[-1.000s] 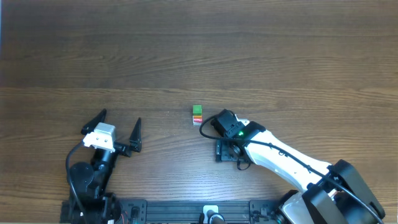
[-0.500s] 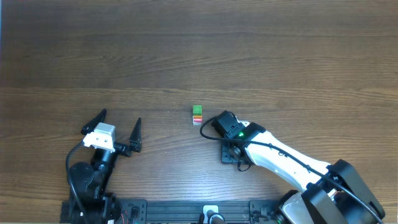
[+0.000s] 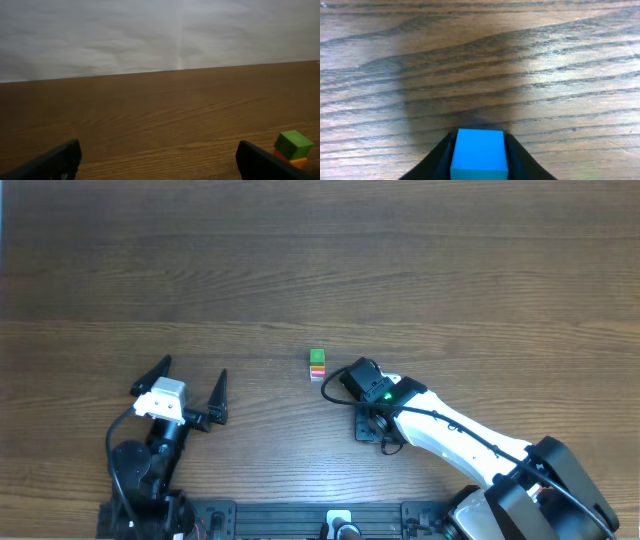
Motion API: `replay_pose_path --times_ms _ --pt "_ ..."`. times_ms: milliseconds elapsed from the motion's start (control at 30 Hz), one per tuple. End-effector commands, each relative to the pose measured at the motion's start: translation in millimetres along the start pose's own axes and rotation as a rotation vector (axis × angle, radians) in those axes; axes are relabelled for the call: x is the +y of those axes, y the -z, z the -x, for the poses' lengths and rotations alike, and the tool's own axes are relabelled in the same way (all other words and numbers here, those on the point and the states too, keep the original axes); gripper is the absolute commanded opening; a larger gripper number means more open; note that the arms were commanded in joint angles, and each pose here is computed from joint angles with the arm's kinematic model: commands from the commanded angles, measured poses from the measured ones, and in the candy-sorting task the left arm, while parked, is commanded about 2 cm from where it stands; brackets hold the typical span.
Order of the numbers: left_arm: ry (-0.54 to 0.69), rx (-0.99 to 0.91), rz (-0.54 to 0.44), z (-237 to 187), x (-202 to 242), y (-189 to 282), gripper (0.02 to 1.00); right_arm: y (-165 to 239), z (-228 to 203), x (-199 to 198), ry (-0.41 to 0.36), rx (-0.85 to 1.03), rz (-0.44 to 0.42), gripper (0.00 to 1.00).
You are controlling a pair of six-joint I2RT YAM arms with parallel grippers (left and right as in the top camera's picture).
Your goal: Stack Cubes
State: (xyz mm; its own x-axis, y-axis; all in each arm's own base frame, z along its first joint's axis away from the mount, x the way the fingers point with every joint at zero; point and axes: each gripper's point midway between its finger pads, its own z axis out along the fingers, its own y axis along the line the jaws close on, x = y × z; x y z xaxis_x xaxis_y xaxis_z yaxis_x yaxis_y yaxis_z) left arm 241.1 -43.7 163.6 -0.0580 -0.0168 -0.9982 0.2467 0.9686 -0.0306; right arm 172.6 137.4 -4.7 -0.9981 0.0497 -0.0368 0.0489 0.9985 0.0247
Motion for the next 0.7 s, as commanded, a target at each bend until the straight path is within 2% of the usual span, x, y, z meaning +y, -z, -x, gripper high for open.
replay_pose_path --times_ms 33,433,533,700 --pt "-0.019 -0.003 -0.005 -0.7 -0.8 0.1 1.000 -2.7 -2.4 -0.2 0.007 0.007 -0.003 0.275" --pt "-0.019 -0.003 -0.005 -0.7 -0.8 0.1 1.000 5.8 7.9 8.6 0.024 -0.017 0.017 0.169" --pt "-0.019 -0.003 -0.005 -0.7 -0.8 0.1 1.000 40.5 27.3 23.5 0.060 -0.040 0.023 0.115" --pt "-0.019 -0.003 -0.005 -0.7 -0.8 0.1 1.000 98.4 53.6 35.0 0.061 -0.099 0.005 0.018"
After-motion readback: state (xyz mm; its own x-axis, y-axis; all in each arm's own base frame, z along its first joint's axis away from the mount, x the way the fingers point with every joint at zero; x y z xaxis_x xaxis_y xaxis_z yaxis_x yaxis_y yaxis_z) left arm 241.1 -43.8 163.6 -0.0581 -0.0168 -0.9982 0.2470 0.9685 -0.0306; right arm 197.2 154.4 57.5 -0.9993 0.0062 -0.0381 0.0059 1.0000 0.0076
